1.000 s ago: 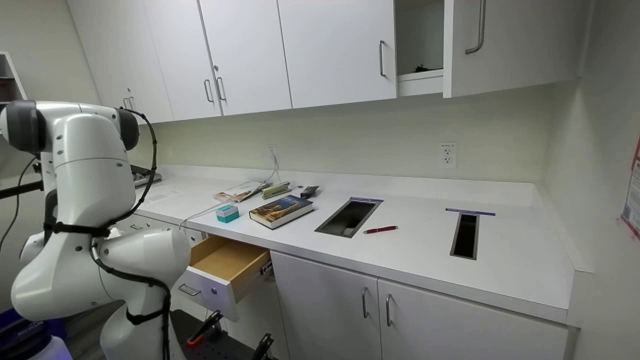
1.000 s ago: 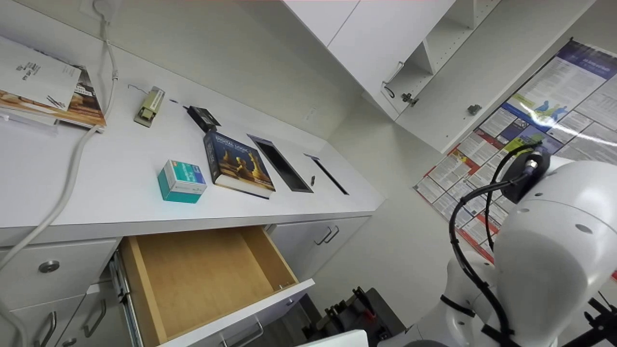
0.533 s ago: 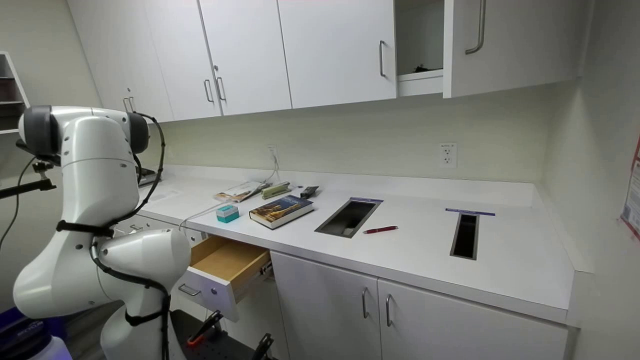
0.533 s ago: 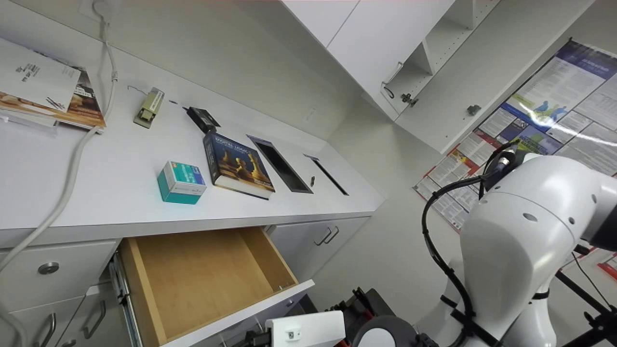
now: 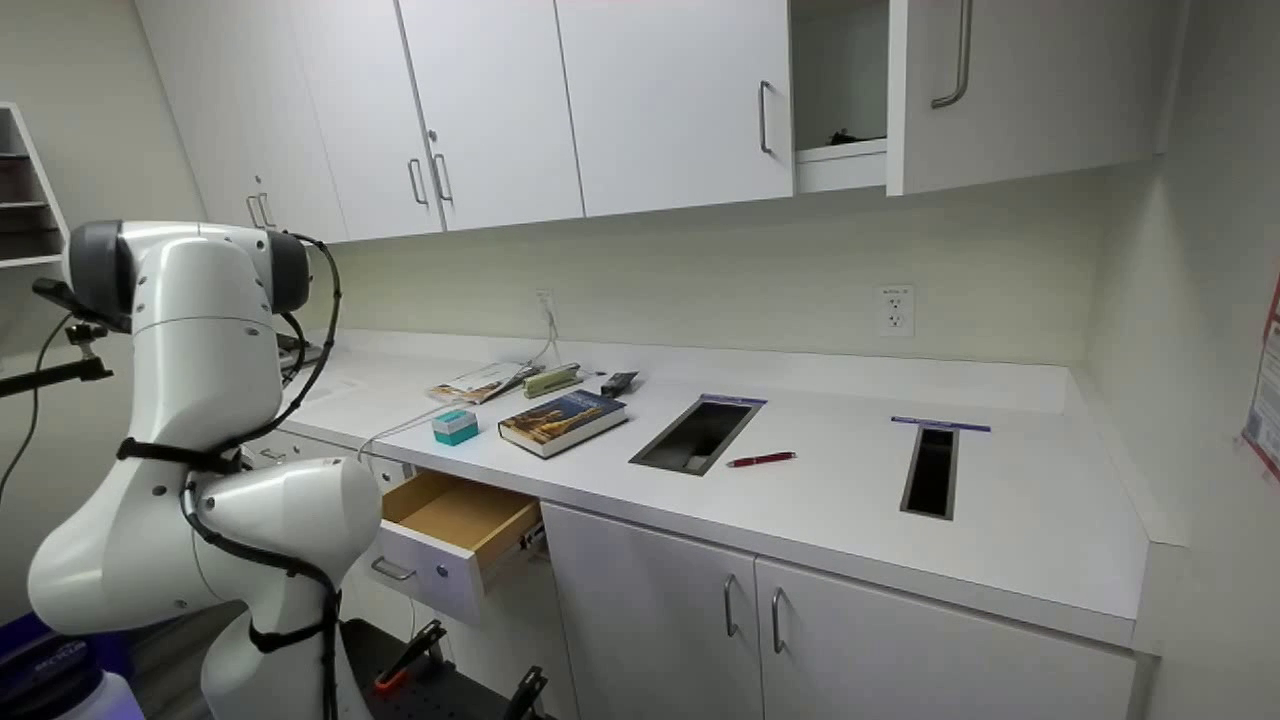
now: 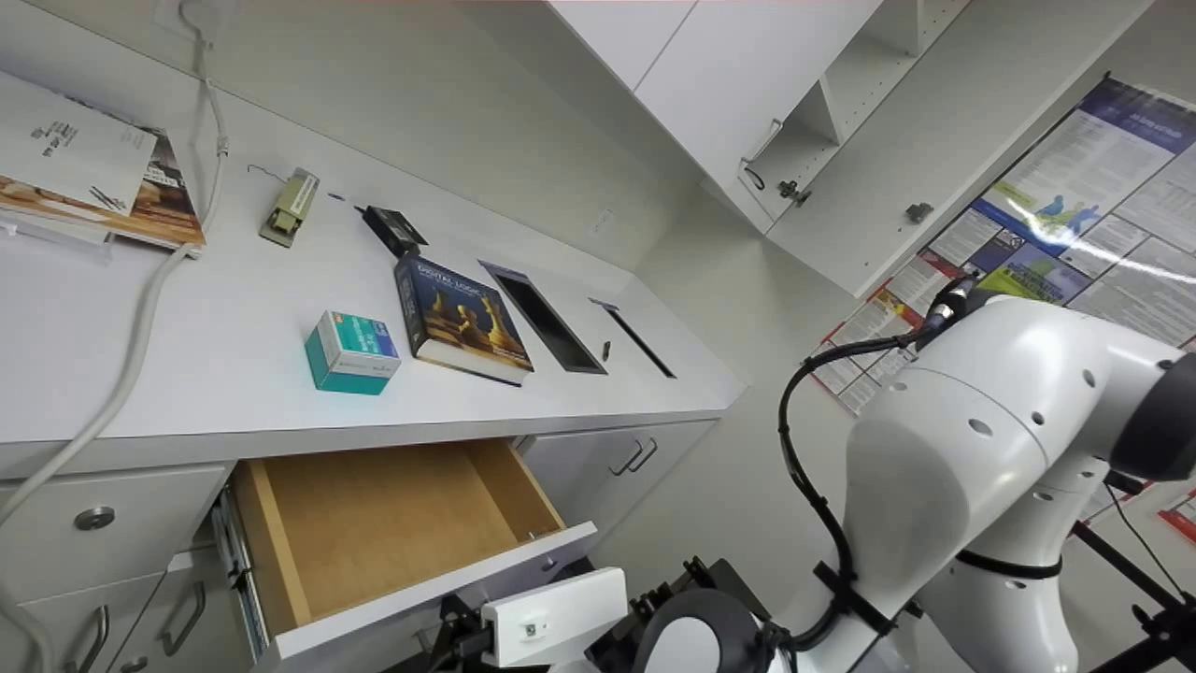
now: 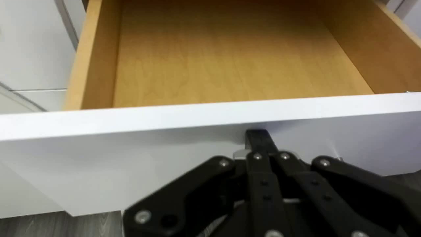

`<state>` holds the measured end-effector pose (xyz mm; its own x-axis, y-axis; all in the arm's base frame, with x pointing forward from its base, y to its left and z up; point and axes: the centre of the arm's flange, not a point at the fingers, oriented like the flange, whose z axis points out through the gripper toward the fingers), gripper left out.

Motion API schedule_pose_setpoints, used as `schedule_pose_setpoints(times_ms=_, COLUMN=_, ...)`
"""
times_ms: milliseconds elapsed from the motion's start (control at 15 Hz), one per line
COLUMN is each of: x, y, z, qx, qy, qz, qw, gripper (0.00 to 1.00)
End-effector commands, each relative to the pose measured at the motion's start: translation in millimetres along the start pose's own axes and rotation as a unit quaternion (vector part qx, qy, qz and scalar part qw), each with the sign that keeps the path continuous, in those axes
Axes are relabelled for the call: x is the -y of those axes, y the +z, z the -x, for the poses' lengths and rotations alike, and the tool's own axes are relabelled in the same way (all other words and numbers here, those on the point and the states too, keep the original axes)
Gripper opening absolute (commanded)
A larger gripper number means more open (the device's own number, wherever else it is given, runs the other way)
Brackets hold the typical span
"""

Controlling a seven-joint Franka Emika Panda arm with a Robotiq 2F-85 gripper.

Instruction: Open the drawer, take the pen out and put it on the table, the close the drawer

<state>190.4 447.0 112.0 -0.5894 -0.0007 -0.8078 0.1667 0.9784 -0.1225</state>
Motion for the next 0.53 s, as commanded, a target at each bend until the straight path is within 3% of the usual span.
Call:
schedule_pose_setpoints(times_ms=0, x=3, y=48, z=7, qx=0.021, qy=-0.023, qz=0.025, qw=0.9992, gripper=0.01)
schedule_pose_setpoints(times_ms=467, x=25, y=118, z=42, qx=0.073, qy=-0.069, qz=0.034, qw=0.9944, gripper=0.01)
